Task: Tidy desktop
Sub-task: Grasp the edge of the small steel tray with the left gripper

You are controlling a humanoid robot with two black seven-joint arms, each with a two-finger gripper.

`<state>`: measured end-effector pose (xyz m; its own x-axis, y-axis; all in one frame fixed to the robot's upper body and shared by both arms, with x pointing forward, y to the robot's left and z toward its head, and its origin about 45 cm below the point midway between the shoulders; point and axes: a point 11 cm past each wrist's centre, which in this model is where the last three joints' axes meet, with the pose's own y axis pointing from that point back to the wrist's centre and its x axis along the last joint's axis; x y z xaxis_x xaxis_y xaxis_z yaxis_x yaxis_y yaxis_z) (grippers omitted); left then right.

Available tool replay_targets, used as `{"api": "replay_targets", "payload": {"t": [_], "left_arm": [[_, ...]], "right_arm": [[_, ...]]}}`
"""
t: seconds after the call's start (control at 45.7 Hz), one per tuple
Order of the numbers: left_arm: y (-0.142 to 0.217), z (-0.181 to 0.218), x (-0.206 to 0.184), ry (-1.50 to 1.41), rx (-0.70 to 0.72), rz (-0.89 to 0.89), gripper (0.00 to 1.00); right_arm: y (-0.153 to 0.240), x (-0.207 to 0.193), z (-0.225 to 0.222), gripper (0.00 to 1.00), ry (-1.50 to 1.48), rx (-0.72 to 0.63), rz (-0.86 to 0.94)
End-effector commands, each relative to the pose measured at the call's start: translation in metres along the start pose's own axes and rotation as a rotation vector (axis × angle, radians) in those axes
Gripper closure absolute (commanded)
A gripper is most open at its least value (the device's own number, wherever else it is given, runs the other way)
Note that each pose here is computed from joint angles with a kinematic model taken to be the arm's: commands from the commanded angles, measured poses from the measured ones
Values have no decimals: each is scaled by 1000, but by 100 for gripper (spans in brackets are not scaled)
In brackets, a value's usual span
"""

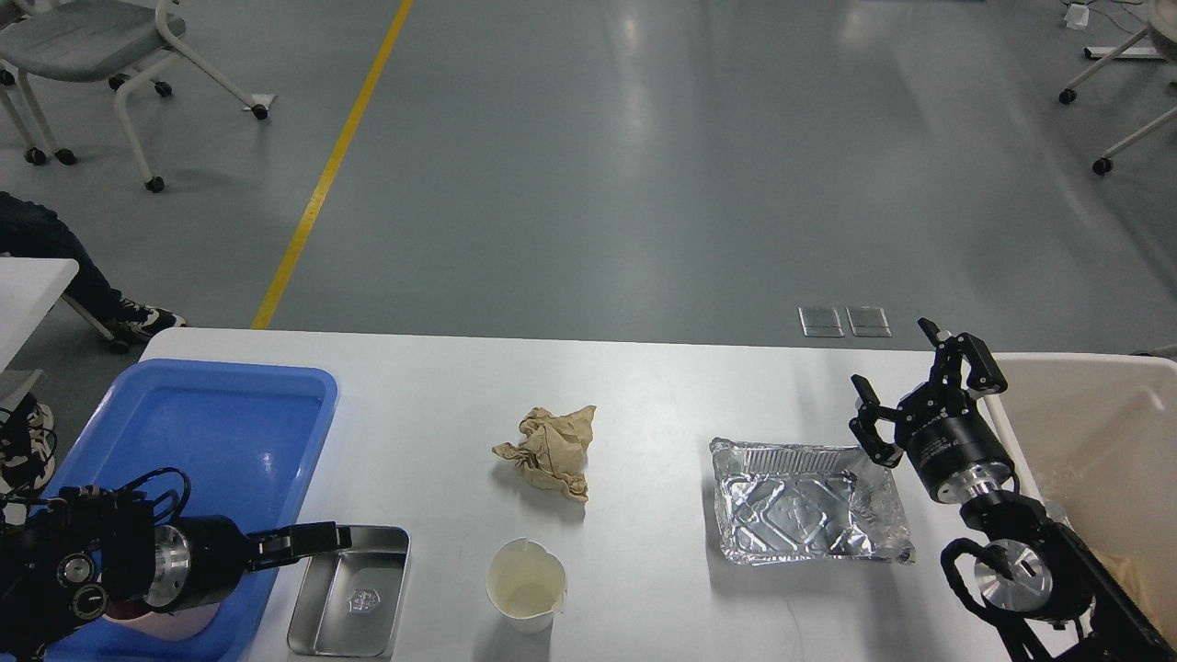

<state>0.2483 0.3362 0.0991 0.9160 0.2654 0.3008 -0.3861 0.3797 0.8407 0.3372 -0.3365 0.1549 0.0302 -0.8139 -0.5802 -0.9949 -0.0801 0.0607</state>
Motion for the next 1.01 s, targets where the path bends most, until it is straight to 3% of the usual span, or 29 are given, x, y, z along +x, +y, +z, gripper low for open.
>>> {"api": "replay_targets", "payload": {"t": [0.0,0.438,0.591,0.985], "left_arm": [[-3,-4,-3,-2,14,-9,19],[-9,-6,-5,-16,26,-12,25],[-14,-7,-11,-28,30,-30,39],[-20,-11,-12,-40,47,-33,41]], "right_arm": [[0,1,0,0,1,0,2],[-3,-1,-3,0,3,6,-5],[-3,-1,-3,0,3,5,-4],[-3,1,-3,0,2,5,3]]}}
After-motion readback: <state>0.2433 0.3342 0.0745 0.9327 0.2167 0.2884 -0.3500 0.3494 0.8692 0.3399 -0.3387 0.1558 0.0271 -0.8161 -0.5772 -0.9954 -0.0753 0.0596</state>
